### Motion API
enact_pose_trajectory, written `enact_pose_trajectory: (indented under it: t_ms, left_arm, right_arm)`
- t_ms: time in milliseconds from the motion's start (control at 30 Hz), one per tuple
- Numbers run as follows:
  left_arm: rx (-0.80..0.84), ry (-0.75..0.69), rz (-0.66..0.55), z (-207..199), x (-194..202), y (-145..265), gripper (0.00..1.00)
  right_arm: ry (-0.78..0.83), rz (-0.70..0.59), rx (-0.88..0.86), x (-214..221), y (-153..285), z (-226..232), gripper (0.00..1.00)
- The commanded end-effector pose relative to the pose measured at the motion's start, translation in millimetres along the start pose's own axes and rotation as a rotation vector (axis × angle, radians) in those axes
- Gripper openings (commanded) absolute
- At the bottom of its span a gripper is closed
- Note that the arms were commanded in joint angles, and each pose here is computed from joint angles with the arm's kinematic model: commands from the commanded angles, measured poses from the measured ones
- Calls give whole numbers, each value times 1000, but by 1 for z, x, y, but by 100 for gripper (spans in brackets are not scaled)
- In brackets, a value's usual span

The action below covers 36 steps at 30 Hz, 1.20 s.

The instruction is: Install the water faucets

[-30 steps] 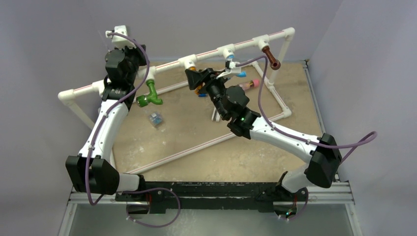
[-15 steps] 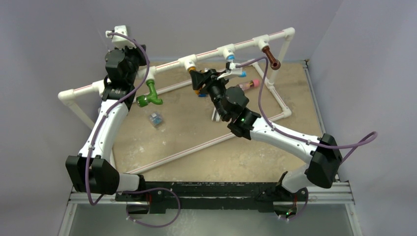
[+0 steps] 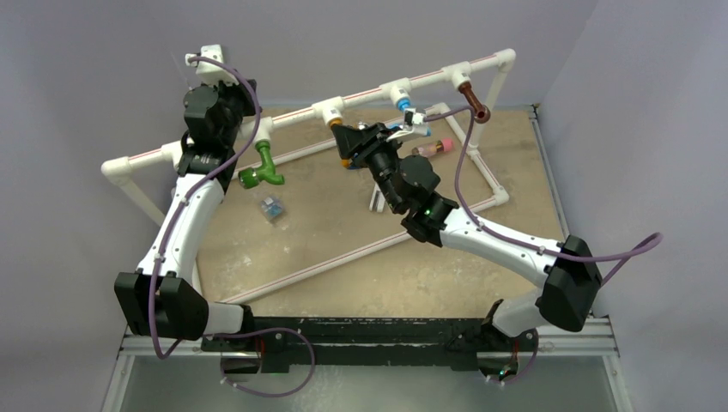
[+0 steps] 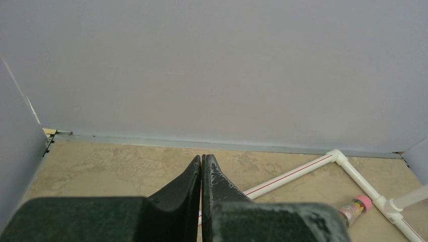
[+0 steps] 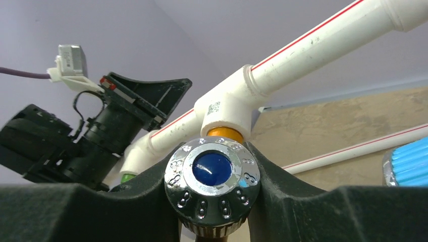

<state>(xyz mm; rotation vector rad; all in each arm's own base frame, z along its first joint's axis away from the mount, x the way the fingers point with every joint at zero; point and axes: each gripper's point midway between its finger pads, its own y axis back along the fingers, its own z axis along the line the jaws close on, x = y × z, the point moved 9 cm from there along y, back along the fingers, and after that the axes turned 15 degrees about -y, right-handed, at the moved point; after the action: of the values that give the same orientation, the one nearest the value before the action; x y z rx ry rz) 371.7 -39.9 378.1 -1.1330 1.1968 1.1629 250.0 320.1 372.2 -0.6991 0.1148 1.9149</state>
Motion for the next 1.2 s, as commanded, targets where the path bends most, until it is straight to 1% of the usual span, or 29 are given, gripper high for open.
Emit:
enact_pose_trajectory:
  t_ms: [0,167,333,433,533,667,700,800,933,1167]
  left_arm:
    - [19,11,408,-4,99,4,0]
    - [19,12,406,-4,98,4,0]
    - [19,12,399,-4,97,5,0]
    - [19,14,400,-4,97,5,0]
    - [18,14,398,-4,96,5,0]
    - [18,15,398,-4,96,5,0]
    - [18,15,401,-4,97,5,0]
    - [19,14,399,-4,97,5,0]
    - [19,12,401,-4,97,5,0]
    - [19,12,407,-4,100,4,0]
  right_arm:
    - [-222,79,-92,2,13,19,0]
    - [-418,162,-148,10,17,26,0]
    - [-534,223,-178,16,18,28,0]
    - [-540,221,-178,15,19,27,0]
    - [-510,204,-174,12,19,28,0]
    - [-433,182,-179,6,17,32,0]
    - [-403,182,-175,6,16,31,2]
    - [-316,180,-165,5,14,30,22]
    - [-249,186,-161,2,13,33,45]
    - [-156,144,-160,-13,15,41,65]
